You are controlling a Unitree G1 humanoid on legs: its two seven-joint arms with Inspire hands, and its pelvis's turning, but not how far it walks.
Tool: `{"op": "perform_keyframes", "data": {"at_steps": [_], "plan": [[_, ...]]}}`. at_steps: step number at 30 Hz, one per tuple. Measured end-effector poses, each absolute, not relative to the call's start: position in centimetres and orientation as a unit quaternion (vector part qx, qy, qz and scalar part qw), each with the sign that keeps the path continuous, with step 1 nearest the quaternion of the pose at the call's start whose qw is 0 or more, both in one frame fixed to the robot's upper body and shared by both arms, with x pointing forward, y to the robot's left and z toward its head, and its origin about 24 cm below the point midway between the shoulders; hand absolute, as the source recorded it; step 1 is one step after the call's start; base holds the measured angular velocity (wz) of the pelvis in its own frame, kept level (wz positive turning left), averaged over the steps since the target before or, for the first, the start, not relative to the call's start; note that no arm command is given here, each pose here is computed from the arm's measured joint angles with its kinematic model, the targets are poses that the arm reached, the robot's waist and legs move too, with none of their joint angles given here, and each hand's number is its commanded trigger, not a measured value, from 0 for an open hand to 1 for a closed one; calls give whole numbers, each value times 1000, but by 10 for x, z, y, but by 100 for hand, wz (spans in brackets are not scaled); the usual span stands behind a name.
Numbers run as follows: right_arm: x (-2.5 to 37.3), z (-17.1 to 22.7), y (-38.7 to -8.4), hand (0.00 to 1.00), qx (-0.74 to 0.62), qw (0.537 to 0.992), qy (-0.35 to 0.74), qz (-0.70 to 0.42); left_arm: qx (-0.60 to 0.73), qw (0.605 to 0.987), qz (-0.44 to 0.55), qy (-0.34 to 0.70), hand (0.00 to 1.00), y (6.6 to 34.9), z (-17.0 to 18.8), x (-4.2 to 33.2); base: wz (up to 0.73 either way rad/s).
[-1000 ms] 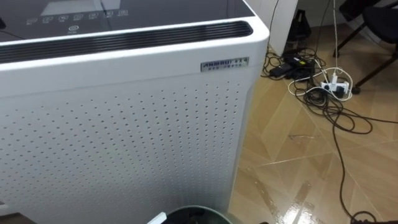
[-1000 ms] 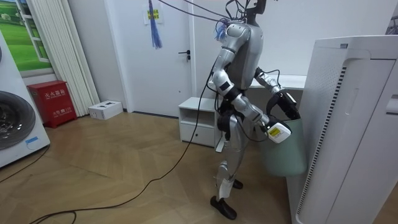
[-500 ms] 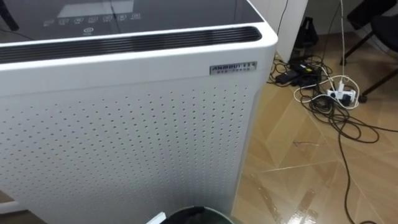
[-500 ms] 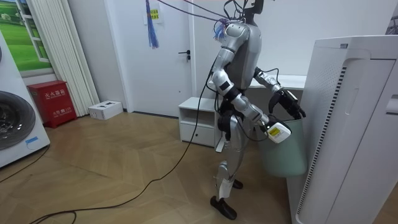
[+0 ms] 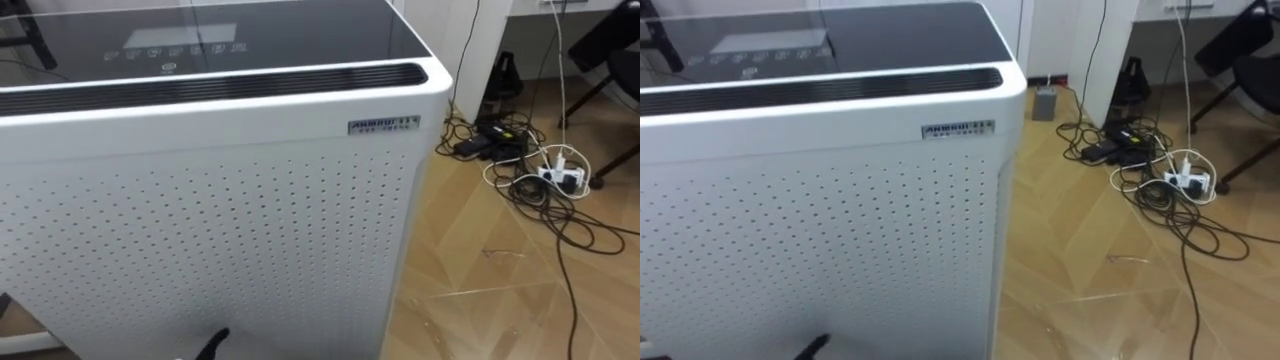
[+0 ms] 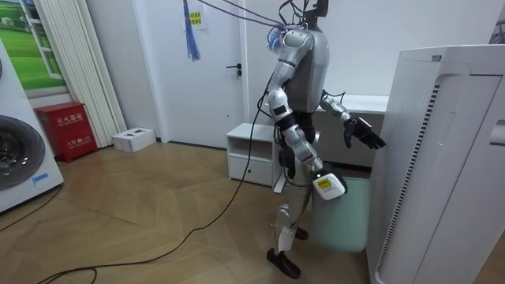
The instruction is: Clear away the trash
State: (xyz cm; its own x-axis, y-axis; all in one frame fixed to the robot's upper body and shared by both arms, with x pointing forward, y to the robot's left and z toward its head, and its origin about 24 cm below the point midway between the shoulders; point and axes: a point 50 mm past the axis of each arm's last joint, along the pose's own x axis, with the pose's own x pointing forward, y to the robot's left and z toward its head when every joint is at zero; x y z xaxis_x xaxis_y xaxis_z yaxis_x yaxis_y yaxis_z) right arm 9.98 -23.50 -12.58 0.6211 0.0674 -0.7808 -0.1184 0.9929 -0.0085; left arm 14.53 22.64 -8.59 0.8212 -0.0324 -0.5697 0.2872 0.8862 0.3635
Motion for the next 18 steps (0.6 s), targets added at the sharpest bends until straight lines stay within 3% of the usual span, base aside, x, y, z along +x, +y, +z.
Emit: {"op": "perform_keyframes", "data": {"at_steps": [10, 18], "plan": [[58, -148, -253, 100, 30, 861, 502, -76, 160, 894, 9, 419, 0, 241, -131, 92, -2], [35, -158, -253, 100, 87, 830, 531, -150, 100, 838, 98, 528, 0, 255, -153, 41, 1]]}}
